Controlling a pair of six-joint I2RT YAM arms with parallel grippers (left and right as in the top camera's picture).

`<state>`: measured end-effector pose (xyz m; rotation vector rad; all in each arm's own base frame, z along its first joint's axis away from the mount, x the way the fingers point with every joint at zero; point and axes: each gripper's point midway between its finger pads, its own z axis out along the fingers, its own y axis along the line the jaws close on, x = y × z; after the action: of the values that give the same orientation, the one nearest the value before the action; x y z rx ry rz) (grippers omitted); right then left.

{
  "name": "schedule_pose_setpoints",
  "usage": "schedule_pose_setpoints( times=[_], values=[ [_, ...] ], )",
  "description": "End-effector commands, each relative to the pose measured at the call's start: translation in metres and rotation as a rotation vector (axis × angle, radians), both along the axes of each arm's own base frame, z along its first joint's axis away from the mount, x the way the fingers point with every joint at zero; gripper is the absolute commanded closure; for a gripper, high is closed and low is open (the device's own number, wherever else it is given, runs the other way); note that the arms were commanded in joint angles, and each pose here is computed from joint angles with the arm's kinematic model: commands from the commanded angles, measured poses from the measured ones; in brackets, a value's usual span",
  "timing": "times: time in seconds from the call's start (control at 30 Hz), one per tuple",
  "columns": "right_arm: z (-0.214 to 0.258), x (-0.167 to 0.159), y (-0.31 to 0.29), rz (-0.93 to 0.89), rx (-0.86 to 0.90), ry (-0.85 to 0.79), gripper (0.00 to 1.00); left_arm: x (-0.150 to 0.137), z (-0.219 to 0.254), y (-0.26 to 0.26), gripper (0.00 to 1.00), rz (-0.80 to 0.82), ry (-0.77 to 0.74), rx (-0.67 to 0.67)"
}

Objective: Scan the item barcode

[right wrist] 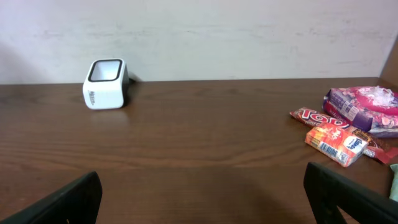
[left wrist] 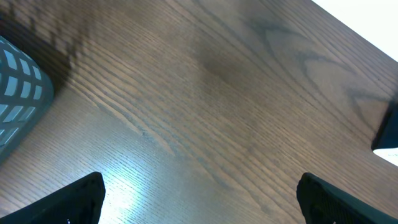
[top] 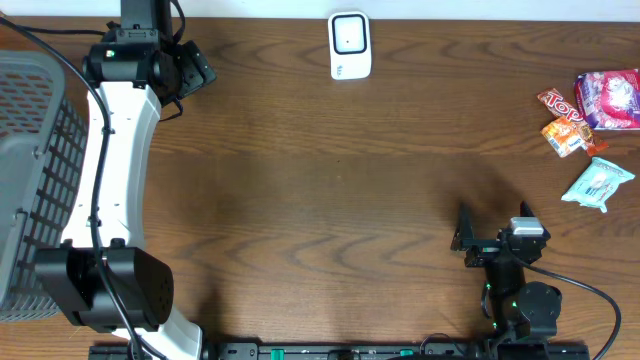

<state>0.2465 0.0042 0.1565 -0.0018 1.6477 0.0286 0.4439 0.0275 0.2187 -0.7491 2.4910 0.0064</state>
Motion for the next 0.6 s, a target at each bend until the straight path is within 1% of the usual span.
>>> schedule_pose_setpoints(
  times=[0.0,0.57],
  values=[
    [0.0,-0.0004,0.0019,0.011,-0.01,-0.002,0.01,-0.0001,-0.0018,0.0026,0.02,0.003,0.006,0.014],
    [0.0001,-0.0004,0.0019,0.011,-0.01,-0.003,0.01,-0.003,-0.003,0.0046,0.02,0.008,0.019,0.025]
  ],
)
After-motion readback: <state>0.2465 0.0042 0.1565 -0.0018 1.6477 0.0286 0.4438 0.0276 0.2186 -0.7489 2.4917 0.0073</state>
